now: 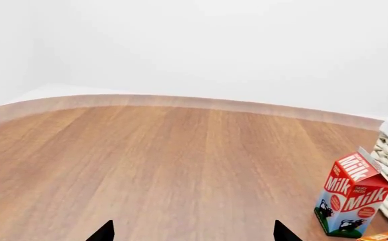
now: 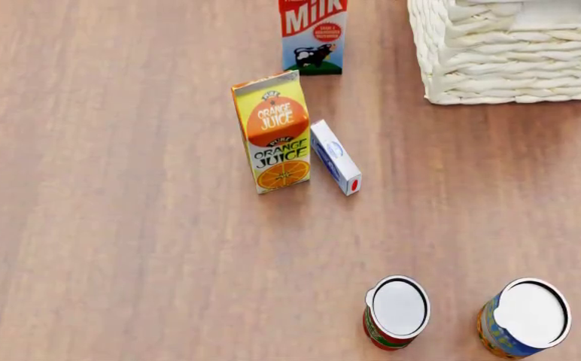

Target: Pick up the cream cheese box and the butter, and put them in the basket.

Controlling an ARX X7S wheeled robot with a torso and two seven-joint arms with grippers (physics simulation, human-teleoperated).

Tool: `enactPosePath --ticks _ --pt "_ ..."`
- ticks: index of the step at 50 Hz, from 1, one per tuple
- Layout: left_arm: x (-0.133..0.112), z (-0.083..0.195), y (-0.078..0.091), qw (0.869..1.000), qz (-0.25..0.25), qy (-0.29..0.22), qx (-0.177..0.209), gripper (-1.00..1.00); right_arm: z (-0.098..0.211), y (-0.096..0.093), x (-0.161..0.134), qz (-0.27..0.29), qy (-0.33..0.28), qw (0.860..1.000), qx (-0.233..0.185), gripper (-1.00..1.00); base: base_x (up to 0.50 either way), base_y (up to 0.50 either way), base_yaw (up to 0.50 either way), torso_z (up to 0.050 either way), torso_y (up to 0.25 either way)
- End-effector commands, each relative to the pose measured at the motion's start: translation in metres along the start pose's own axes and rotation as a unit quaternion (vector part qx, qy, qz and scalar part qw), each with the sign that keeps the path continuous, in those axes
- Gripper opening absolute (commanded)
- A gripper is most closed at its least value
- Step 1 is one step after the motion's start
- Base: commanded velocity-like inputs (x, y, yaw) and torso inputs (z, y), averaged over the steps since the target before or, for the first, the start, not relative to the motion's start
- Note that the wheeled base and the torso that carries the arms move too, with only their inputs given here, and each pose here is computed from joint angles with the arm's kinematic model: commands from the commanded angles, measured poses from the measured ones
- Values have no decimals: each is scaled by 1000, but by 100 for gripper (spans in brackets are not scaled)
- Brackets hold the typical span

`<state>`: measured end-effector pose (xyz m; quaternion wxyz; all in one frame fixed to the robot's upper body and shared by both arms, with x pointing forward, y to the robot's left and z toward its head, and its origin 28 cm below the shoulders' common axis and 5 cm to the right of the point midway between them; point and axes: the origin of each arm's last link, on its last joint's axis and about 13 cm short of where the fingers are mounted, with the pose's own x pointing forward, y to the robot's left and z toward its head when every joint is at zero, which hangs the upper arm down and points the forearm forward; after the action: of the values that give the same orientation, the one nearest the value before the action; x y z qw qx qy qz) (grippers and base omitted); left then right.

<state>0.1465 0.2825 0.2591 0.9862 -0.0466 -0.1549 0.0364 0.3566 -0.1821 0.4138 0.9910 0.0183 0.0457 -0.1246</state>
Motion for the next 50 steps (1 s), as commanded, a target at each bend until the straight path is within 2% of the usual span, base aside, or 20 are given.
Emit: enactPosePath --ticks 1,13,14,38,50 --pt "0 0 0 1000 -1 0 0 100 6 -3 -2 -9 -18 1000 -7 -100 0 0 0 0 0" --pt "0 0 1 1000 1 -1 -2 100 7 -2 -3 -6 -12 1000 -8 -100 0 0 0 1 2" --pt "0 0 0 1000 0 0 -1 100 7 -2 -3 -7 -12 1000 -7 100 0 0 0 0 0" --pt "0 0 0 1000 0 0 -2 100 7 -2 -4 -4 -11 1000 -6 100 0 0 0 0 0" --pt "0 0 0 1000 -1 0 -1 100 27 0 -27 15 -52 998 -12 100 0 0 0 0 0"
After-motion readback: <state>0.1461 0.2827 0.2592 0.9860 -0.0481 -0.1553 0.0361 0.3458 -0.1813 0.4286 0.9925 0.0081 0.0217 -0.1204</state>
